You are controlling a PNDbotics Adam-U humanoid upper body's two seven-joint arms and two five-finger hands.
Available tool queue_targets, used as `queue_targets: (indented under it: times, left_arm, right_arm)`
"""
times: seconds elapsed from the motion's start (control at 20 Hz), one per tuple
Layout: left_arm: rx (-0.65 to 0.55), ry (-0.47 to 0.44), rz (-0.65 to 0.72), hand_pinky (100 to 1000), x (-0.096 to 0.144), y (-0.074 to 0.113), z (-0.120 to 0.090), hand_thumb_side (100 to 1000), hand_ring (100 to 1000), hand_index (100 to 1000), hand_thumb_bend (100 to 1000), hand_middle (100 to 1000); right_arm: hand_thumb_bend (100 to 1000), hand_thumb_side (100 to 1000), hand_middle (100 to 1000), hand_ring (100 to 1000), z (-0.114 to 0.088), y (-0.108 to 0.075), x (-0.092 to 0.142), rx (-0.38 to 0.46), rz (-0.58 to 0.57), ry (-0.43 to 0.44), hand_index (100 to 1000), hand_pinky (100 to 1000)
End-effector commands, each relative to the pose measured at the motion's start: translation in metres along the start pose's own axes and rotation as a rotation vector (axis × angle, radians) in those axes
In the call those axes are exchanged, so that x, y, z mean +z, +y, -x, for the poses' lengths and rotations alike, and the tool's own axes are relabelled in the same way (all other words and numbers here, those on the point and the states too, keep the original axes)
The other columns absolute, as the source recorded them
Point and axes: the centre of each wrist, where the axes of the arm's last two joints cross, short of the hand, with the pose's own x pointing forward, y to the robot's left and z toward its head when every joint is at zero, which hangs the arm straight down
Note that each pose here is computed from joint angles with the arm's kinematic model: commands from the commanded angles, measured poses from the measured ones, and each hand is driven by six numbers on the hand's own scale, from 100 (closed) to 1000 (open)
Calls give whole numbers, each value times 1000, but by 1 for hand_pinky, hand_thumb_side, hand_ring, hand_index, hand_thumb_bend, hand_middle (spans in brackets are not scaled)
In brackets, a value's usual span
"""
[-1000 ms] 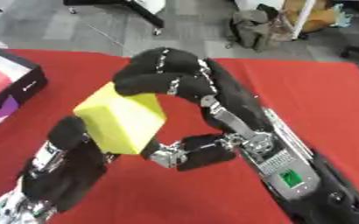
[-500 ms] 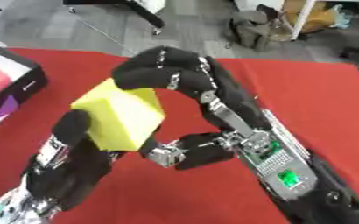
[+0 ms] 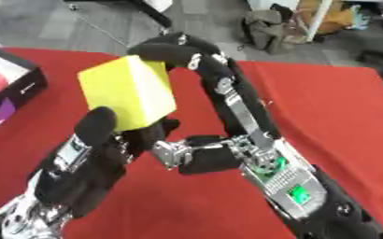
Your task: Pick up the objects with one hand, pass them to the other hand, and then place them into the box on the other side of the table.
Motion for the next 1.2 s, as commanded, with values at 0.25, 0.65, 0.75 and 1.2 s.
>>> queue_targets:
  times: [0.25,0.65,0.75,1.2]
  left_arm:
    - [7,-40,9,1000,-5,-4,-9,644,858,714,541,896]
    - [24,-39,-21,1000,-4,-2,-9,664,857,715,559,896]
    - [34,-40,-29,1000,-3,-1,-9,672,855,717,568,896]
    - [68,-47,-29,1000,-3,-1,-9,652,822,709,547,859]
  right_arm:
    - [100,231,209,541,-5,0,-2,-84,5,43,401,801]
    - [100,164,211,542,-4,-4,-2,-79,-35,0,401,787]
    - [100,131,213,542,-4,-6,-2,-65,-44,-21,402,780]
    - [100,100,211,540,-4,-10,6,1,-104,-64,401,771]
